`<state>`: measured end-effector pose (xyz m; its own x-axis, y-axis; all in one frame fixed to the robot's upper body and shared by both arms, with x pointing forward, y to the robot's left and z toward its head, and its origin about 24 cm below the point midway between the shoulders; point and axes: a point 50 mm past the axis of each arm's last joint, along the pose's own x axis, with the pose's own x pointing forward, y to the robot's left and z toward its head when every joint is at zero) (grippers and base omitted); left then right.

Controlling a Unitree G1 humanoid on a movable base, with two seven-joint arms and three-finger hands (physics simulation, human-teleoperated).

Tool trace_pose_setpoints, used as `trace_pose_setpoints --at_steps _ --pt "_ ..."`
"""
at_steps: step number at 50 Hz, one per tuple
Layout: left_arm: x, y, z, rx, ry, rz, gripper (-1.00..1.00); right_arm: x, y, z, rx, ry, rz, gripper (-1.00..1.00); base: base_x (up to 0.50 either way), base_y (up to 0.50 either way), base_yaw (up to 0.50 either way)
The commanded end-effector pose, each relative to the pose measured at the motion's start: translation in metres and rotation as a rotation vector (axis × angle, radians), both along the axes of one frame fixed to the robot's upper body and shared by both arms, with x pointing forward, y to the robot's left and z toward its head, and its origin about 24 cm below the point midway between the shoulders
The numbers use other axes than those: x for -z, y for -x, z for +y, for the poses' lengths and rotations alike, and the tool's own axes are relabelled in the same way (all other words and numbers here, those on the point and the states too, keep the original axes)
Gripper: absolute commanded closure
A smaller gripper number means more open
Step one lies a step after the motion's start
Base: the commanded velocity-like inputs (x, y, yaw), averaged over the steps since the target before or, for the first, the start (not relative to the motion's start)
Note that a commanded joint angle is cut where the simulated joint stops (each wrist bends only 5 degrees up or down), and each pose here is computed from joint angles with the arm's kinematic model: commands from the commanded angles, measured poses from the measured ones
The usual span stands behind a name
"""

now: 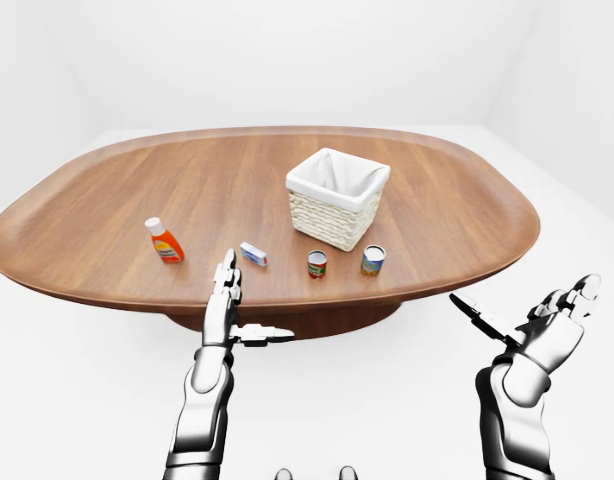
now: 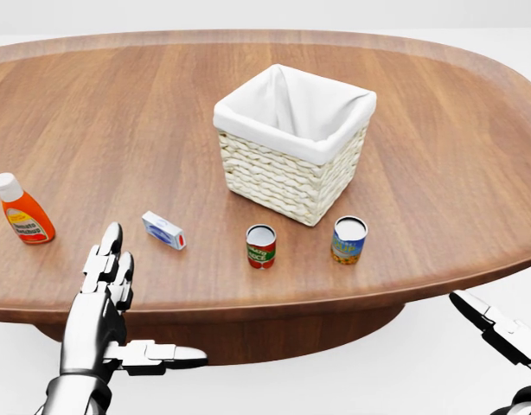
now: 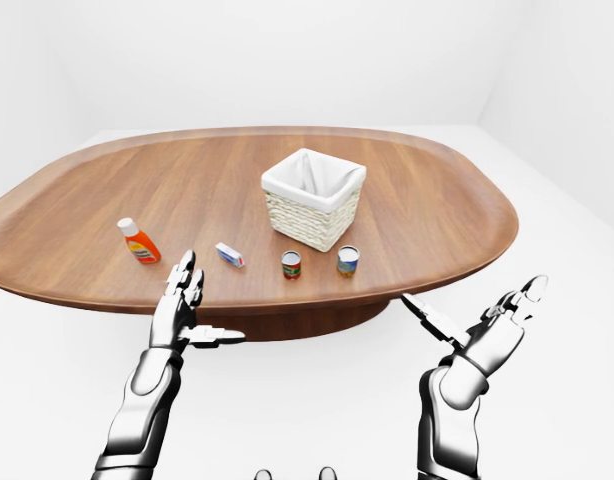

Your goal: Pick up the alphabet soup and the cream cheese box, and put them in the basket.

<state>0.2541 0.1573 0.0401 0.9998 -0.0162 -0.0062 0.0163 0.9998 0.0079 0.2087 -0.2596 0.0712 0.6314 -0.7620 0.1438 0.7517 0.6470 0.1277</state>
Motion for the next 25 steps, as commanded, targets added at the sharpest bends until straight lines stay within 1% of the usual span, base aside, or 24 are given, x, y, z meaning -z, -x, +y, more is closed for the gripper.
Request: trace_pose_setpoints --at_steps 1,9,25 --pt "-0.0002 -0.0001 0.0002 -0.001 0.001 -0.002 -1.00 -0.0007 0.0002 0.0003 -0.001 0.003 -0.002 -1.00 0.00 -0.15 0.00" --pt "-0.0011 0.0004 0.0000 -0.001 0.002 -0.004 -1.00 -0.0005 0.0001 0.0004 -0.001 0.003 -0.001 -1.00 0.00 -0.11 0.00" --pt "-0.0010 0.0004 0.0001 0.001 0.007 -0.008 -1.00 0.0004 0.0001 0.0004 -0.001 0.002 0.003 -1.00 0.00 0.00 0.00"
